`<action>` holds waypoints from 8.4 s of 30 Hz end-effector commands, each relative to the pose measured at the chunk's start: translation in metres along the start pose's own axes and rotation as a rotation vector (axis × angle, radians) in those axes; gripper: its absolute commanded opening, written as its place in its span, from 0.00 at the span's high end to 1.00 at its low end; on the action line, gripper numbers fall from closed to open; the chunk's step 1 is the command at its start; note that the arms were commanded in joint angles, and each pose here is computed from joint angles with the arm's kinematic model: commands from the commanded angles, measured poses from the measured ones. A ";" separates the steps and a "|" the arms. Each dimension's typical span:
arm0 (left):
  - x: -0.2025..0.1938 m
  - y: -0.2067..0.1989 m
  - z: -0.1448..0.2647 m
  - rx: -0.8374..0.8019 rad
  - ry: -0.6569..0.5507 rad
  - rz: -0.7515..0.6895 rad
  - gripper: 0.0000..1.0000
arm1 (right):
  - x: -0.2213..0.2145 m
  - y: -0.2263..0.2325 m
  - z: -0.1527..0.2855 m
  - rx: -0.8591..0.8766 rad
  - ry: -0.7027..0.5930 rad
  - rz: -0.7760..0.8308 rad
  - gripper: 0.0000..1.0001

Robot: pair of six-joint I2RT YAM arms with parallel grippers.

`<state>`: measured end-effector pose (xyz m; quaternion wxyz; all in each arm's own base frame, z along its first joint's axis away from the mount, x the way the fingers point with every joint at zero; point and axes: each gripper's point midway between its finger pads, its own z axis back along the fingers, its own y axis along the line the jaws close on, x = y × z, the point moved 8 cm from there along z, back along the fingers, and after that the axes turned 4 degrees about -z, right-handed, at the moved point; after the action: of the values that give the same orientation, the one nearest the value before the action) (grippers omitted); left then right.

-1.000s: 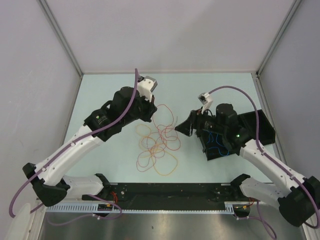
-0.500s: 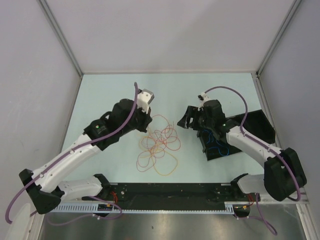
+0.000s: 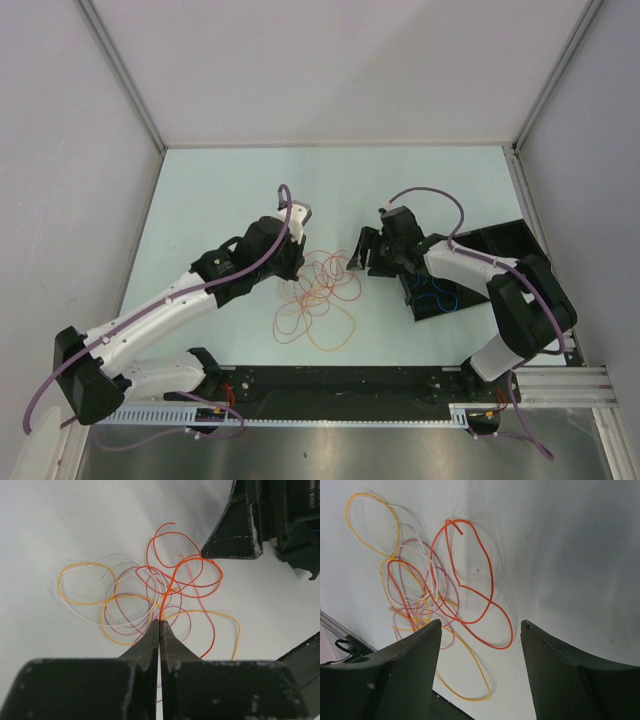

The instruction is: Untangle the cables

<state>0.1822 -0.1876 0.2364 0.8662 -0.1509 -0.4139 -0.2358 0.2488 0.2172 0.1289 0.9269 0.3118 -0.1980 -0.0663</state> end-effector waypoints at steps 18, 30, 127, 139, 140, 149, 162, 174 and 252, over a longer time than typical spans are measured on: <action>0.000 0.000 -0.004 0.025 -0.035 0.034 1.00 | -0.010 0.001 -0.044 0.044 0.128 0.031 0.58; -0.005 0.004 -0.035 0.143 0.061 0.050 1.00 | 0.000 -0.017 -0.018 0.093 0.117 0.051 0.28; -0.022 0.050 0.012 0.428 0.108 -0.071 0.05 | 0.091 0.016 0.242 -0.130 -0.628 0.120 1.00; -0.021 0.045 0.010 0.367 0.104 -0.087 0.06 | 0.095 -0.039 0.297 -0.462 -0.878 -0.116 1.00; -0.022 0.045 0.009 0.365 0.107 -0.086 0.06 | 0.096 -0.047 0.307 -0.507 -0.931 -0.150 1.00; -0.024 0.045 0.006 0.370 0.113 -0.087 0.07 | 0.098 -0.077 0.337 -0.627 -1.043 -0.261 1.00; -0.024 0.043 -0.001 0.365 0.125 -0.084 0.09 | 0.107 -0.134 0.323 -0.678 -1.050 -0.443 1.00; -0.026 0.043 -0.008 0.363 0.138 -0.092 0.09 | 0.110 -0.181 0.281 -0.694 -0.956 -0.498 1.00; -0.024 0.043 -0.004 0.367 0.119 -0.083 0.12 | 0.117 -0.087 0.259 -0.051 -0.877 -0.285 0.00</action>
<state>0.1942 -0.1486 0.2042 0.8987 0.0465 -0.3830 -0.2086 0.2457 -0.0702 0.2542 0.7558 0.1678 -0.4761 -0.4170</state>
